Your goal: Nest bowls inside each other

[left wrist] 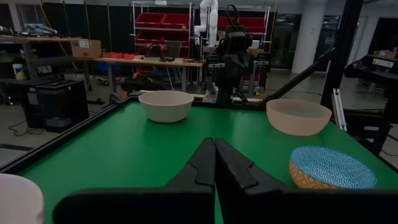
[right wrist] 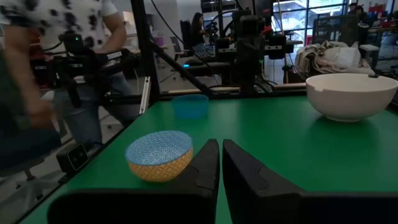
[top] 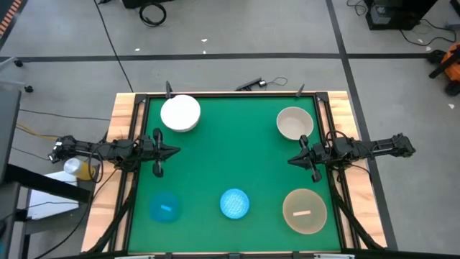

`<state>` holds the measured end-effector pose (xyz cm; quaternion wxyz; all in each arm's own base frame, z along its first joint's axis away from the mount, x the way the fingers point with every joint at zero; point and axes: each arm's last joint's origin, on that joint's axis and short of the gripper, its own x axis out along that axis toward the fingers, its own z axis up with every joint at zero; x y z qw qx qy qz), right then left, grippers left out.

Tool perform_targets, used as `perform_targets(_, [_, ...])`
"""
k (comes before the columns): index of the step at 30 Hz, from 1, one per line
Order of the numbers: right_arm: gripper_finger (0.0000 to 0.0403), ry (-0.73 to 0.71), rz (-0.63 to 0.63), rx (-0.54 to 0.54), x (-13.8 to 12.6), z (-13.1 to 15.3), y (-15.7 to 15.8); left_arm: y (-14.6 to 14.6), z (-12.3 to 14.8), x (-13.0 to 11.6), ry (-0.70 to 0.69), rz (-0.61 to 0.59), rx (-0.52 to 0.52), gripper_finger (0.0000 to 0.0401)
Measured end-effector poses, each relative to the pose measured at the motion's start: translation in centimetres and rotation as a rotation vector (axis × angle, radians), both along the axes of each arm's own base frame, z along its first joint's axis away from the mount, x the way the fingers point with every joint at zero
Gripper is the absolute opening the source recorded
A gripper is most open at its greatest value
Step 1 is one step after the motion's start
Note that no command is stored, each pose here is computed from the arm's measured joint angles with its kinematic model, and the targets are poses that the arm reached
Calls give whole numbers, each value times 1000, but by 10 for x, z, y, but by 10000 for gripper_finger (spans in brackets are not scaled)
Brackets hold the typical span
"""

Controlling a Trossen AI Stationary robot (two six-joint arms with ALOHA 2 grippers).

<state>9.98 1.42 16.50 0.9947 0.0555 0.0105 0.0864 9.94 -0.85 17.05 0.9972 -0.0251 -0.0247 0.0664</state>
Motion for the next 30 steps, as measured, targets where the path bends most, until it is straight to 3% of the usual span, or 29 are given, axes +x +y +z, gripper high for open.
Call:
perform_targets(26, [29, 0, 0, 0, 0, 0, 0, 0, 1, 0, -14, 0, -5, 5])
perform_targets(30, [29, 0, 0, 0, 0, 0, 0, 0, 1, 0, -27, -4, -102, 5])
